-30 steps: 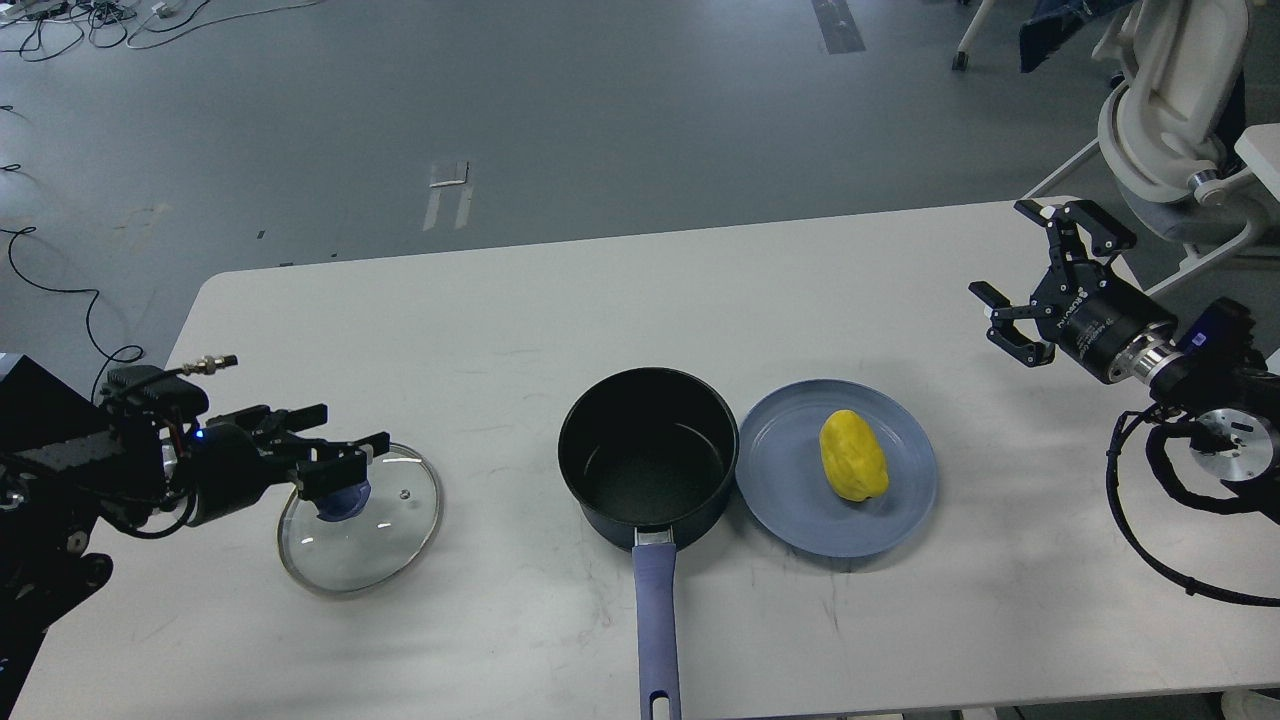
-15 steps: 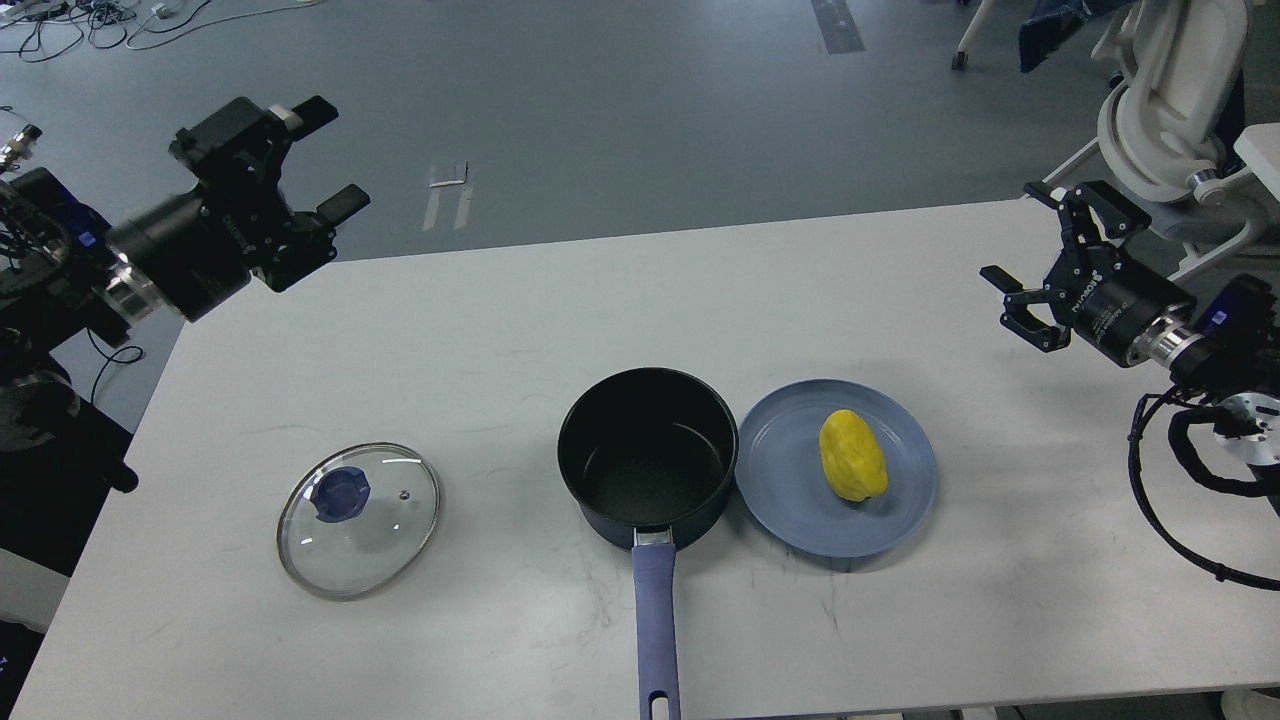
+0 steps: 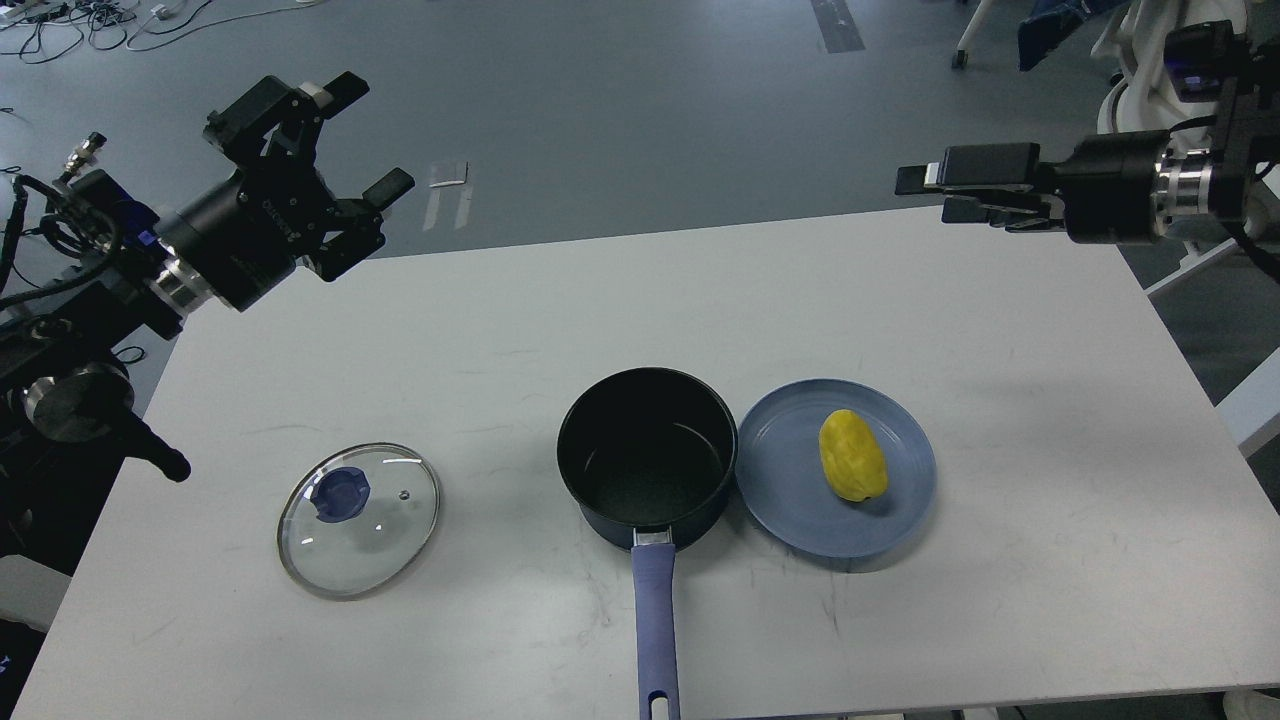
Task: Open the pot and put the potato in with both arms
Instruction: 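Reach the right gripper down to the yellow potato and grasp it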
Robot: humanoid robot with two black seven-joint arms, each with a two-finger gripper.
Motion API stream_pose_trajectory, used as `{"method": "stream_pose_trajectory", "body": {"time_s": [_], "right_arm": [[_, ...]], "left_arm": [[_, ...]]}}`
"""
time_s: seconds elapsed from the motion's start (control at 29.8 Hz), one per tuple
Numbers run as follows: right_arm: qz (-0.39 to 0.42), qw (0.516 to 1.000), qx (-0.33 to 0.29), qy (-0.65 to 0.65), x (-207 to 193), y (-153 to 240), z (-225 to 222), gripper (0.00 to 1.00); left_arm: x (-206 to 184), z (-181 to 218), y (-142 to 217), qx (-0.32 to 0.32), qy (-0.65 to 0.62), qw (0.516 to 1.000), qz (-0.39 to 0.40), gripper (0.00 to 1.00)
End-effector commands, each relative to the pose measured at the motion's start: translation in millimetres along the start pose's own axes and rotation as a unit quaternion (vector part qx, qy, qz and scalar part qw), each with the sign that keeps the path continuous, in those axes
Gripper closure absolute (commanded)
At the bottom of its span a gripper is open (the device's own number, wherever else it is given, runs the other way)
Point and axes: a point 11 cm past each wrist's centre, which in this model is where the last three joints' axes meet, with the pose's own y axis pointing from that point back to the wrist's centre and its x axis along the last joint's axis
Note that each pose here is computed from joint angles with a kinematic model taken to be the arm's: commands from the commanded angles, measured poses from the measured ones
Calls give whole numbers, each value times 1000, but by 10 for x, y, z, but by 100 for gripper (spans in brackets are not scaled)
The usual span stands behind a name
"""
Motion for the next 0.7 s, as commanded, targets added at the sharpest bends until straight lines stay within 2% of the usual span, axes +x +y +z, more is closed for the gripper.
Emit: {"method": "stream_pose_trajectory", "body": {"time_s": [0.0, 0.03, 0.2, 0.37, 0.67], "right_arm": [[-106, 989, -14, 104, -168, -327, -338, 0], [-107, 989, -14, 104, -169, -328, -339, 0], [-215, 958, -44, 187, -573, -675, -290, 0], [-257, 946, -55, 193, -835, -863, -156, 0], [-285, 939, -75, 178, -1114, -1052, 104, 0]], "left_arm": [[-15, -7, -15, -1, 1, 1000, -2, 2], [-15, -7, -15, -1, 1, 1000, -2, 2], [-20, -4, -23, -1, 0, 1000, -3, 2], [-20, -4, -23, -1, 0, 1000, -3, 2], [-52, -28, -51, -1, 3, 1000, -7, 2]]}}
